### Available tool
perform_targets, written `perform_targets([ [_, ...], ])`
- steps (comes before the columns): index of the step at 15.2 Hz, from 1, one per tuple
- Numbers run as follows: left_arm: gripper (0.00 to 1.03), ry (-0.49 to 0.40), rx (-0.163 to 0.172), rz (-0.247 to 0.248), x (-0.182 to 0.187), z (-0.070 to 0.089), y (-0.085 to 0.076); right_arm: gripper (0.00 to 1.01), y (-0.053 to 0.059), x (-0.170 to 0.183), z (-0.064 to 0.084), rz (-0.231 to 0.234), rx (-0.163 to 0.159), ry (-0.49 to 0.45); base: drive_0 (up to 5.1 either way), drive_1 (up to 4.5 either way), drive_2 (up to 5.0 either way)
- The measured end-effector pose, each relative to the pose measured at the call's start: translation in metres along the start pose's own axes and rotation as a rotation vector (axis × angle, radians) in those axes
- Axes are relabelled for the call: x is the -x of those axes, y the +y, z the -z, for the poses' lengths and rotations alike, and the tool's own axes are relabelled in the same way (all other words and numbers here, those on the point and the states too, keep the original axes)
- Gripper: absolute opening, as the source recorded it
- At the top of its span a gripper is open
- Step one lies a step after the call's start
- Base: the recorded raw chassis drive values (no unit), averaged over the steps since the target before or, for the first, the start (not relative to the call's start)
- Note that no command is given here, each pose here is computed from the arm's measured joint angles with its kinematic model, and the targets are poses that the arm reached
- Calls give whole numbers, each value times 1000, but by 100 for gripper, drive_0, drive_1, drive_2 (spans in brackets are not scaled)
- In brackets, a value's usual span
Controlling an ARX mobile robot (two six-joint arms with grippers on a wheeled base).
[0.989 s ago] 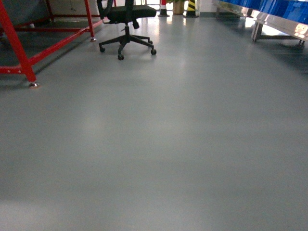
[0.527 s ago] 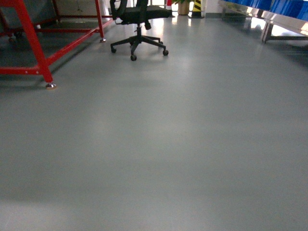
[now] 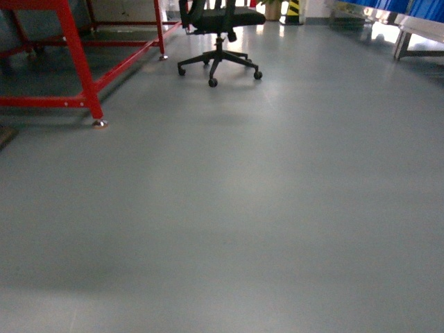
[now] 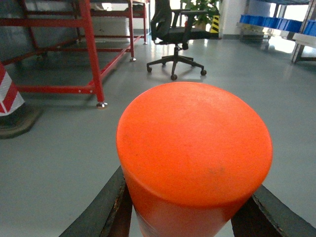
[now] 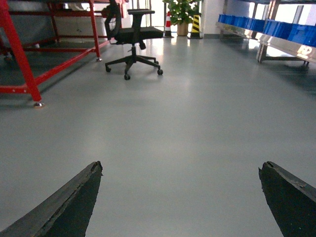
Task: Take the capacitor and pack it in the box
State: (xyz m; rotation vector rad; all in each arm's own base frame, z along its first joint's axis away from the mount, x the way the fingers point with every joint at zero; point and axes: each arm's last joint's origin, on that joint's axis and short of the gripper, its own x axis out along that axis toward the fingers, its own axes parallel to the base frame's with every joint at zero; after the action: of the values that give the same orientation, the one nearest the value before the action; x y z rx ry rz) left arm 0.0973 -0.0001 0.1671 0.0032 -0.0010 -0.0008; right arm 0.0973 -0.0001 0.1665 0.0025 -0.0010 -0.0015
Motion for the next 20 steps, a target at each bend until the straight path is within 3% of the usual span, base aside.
perform_targets([
  [20, 44, 0, 0, -3, 0, 0, 0, 98, 0, 0, 0, -2, 0, -2, -505, 236, 236],
])
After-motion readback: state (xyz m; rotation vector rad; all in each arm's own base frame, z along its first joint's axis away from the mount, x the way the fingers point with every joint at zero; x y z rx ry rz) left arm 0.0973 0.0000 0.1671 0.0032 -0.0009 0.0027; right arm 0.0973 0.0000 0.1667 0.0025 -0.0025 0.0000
